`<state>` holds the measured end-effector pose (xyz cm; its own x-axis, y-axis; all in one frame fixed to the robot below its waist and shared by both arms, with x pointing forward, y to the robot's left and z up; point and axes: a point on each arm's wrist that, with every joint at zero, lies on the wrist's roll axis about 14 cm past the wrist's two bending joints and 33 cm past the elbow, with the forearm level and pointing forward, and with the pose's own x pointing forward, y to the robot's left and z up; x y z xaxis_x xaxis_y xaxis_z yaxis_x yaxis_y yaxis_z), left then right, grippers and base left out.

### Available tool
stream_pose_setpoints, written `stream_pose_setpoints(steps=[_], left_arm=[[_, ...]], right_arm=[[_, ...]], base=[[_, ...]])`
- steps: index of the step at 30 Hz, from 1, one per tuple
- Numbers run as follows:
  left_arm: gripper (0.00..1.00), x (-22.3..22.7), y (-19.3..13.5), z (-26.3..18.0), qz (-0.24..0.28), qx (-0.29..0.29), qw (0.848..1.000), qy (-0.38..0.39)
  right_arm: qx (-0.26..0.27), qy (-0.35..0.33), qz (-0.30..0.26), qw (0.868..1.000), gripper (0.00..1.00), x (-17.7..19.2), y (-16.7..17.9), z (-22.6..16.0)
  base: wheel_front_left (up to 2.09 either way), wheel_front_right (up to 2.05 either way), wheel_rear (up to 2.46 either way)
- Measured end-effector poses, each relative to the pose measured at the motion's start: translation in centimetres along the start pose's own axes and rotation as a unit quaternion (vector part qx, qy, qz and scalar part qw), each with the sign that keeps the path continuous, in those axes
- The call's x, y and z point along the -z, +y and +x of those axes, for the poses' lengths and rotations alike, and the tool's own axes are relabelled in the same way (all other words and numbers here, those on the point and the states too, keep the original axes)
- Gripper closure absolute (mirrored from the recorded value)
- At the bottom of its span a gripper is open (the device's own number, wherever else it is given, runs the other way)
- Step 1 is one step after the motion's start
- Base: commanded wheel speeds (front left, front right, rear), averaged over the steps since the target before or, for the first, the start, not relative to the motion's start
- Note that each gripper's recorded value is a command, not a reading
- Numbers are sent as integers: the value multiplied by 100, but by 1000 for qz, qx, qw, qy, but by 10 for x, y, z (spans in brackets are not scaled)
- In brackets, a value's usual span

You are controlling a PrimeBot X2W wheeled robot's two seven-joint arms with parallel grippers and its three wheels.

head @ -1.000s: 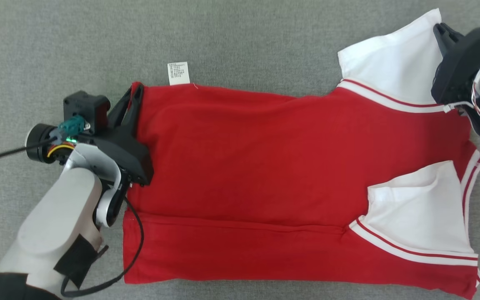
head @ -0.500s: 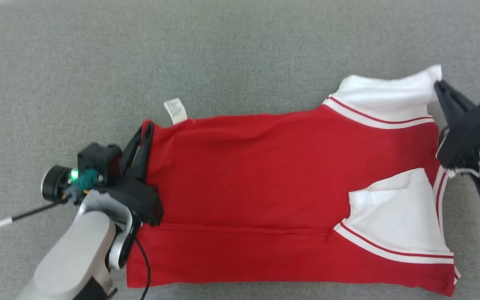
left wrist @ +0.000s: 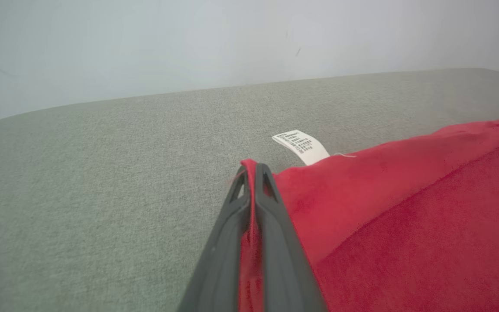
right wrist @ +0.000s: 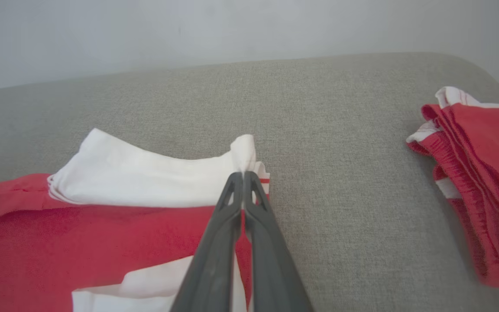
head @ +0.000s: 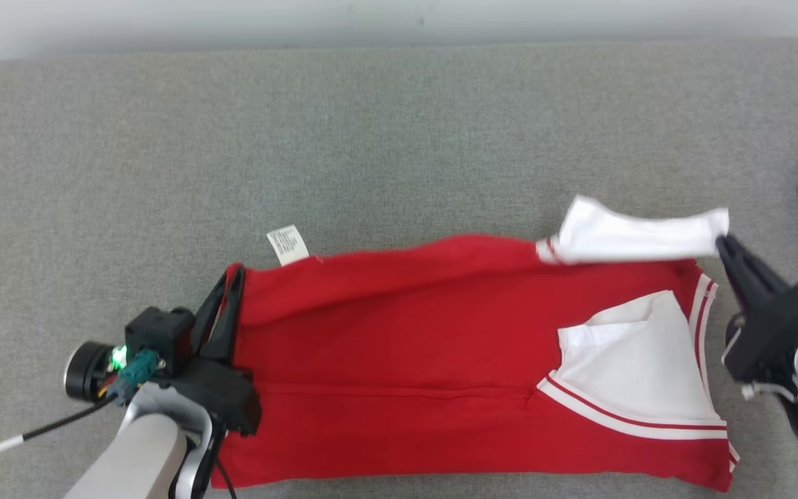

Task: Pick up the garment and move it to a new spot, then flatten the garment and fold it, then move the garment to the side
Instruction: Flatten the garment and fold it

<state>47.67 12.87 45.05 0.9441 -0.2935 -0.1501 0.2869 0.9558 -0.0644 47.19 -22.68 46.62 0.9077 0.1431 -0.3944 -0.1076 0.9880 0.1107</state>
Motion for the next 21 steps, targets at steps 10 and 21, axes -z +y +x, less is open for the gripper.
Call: stream_pose_setpoints(steps=[10, 21], left_arm=[[100, 19, -1, -27, -12, -15, 1000, 21], [100, 28, 1, -36, -23, -31, 999, 32]], right_arm=[[6, 48, 34, 998, 100, 39, 3, -51], [3, 83, 59, 995, 100, 65, 16, -83]], base=[[0, 0, 0], [0, 0, 0]])
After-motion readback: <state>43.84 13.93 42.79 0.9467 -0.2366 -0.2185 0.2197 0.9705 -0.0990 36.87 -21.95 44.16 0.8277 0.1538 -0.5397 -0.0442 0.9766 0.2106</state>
